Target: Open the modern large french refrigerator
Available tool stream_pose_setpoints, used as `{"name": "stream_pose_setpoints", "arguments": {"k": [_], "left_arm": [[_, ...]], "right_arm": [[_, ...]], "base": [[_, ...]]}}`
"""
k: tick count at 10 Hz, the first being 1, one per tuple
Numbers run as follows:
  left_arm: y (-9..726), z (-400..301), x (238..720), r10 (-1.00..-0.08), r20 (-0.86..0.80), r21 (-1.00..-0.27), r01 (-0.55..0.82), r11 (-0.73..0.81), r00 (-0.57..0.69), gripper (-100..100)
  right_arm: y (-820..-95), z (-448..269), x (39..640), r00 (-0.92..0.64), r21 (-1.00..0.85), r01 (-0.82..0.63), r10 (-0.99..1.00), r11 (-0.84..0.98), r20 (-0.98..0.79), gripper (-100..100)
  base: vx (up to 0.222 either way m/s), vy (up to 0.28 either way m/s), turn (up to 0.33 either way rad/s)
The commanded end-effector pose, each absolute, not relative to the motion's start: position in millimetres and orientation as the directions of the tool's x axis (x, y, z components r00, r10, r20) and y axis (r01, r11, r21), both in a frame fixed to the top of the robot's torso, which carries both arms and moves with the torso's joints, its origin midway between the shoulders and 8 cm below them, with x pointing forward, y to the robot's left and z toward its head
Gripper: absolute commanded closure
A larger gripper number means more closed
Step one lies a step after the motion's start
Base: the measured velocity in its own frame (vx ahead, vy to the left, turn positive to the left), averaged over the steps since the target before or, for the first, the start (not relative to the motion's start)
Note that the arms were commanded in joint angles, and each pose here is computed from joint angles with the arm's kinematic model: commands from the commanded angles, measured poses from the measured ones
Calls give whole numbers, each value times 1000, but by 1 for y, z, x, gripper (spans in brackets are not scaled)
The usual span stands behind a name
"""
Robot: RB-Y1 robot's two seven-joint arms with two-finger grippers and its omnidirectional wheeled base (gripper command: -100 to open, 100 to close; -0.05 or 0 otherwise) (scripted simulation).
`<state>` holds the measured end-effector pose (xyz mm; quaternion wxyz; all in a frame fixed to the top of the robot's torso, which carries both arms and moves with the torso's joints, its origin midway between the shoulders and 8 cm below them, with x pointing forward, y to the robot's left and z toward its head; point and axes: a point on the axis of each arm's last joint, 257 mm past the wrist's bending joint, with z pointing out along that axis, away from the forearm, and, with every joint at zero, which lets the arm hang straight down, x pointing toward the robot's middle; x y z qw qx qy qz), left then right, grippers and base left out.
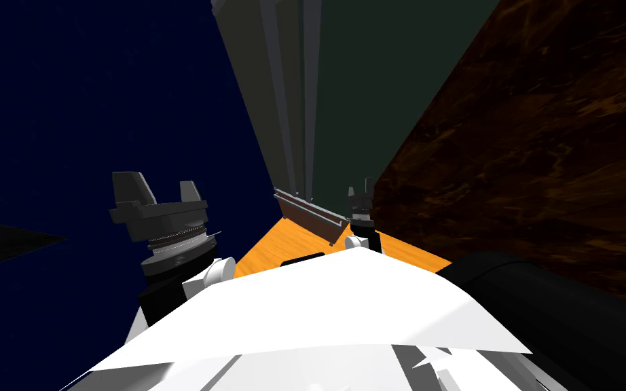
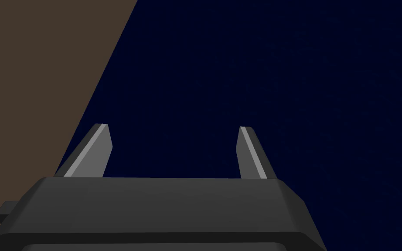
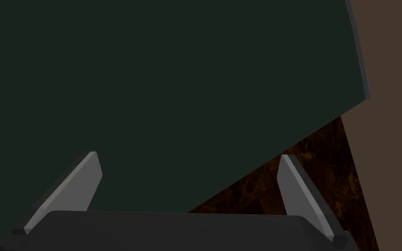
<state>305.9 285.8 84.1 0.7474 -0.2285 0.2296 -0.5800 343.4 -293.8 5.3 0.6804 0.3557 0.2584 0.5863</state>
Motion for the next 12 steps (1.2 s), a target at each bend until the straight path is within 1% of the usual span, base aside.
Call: {"name": "stream_pose_setpoints", "arguments": {"k": [1,9,10,12], "left_arm": [[286,84,306,-972,-78,-608,762,223,222,0],[286,84,306,-972,-78,-608,762,223,222,0],[286,84,306,-972,-78,-608,762,223,222,0],[286,84,306,-972,-78,-608,762,223,222,0]], "right_arm": [[-294,5,343,179,787,-614,982,59,65,0],[-294,6,343,179,787,-614,982,60,65,0],[-288,-6,350,162,810,-580,987,83,15,-100],[-278,-34,364,136,855,-501,988,134,-75,-100]], "base": [[0,0,0],[0,0,0],[6,-1,56],[2,-9,99]]}}
